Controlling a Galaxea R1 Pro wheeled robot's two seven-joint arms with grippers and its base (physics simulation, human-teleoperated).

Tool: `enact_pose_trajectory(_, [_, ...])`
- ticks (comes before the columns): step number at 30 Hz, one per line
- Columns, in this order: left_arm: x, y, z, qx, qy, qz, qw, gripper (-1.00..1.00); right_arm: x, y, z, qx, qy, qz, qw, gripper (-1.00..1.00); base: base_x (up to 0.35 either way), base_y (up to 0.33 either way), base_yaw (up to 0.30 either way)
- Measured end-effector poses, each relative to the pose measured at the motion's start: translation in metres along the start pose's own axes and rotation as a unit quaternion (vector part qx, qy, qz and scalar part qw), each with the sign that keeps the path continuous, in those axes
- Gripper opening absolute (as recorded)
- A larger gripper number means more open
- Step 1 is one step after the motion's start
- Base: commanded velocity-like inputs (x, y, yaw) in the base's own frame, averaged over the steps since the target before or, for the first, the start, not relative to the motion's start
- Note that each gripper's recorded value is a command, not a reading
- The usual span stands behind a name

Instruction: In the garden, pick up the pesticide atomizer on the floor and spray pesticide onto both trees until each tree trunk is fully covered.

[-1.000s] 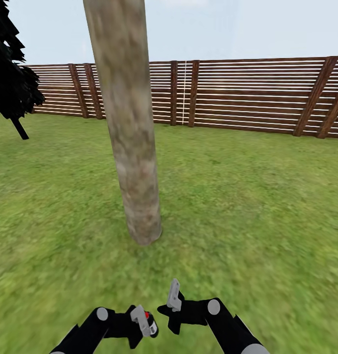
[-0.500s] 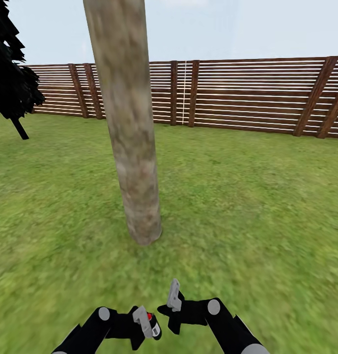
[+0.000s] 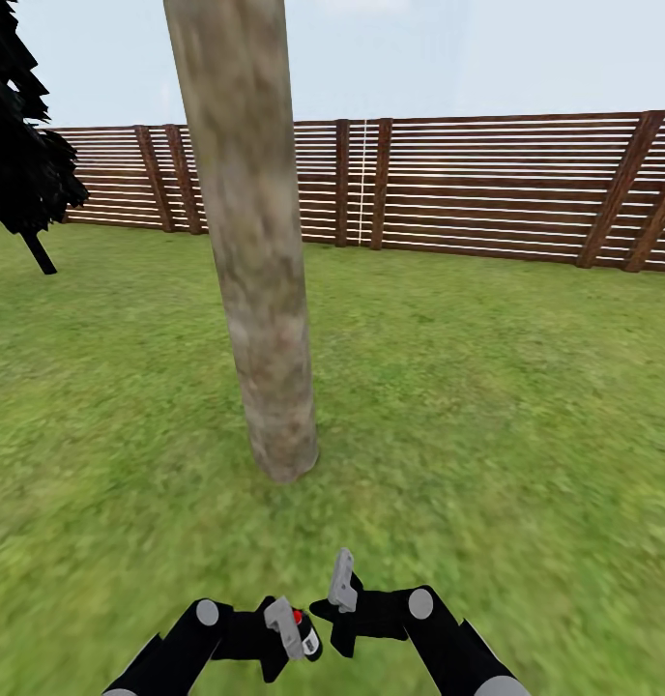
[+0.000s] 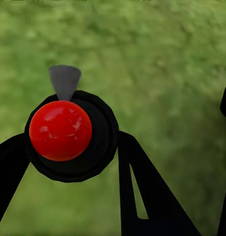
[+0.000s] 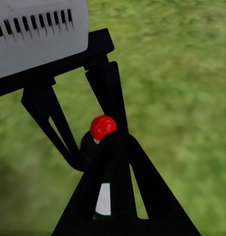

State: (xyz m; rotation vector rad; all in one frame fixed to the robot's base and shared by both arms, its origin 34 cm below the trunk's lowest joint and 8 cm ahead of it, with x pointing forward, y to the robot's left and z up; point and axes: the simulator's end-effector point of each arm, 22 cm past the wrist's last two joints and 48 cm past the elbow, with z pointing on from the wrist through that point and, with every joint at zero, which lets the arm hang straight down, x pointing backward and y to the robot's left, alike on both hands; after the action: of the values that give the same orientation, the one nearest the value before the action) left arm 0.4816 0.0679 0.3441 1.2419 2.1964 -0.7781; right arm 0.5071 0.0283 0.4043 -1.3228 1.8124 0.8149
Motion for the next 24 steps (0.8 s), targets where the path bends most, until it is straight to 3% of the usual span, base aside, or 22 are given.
enact_pose_trajectory(7, [-0.001, -0.007, 0.0, 0.016, -0.001, -0.001, 0.9999, -1.0, 0.0, 0.0, 0.0, 0.0, 0.0, 0.0, 1.0, -1.0, 0.0, 0.0, 0.0])
enact_pose_trajectory(24, [-0.015, -0.002, -0.003, 0.01, -0.022, -0.005, 0.9997, -1.0, 0.0, 0.0, 0.0, 0.001, 0.0, 0.0, 1.0, -1.0, 0.0, 0.0, 0.0])
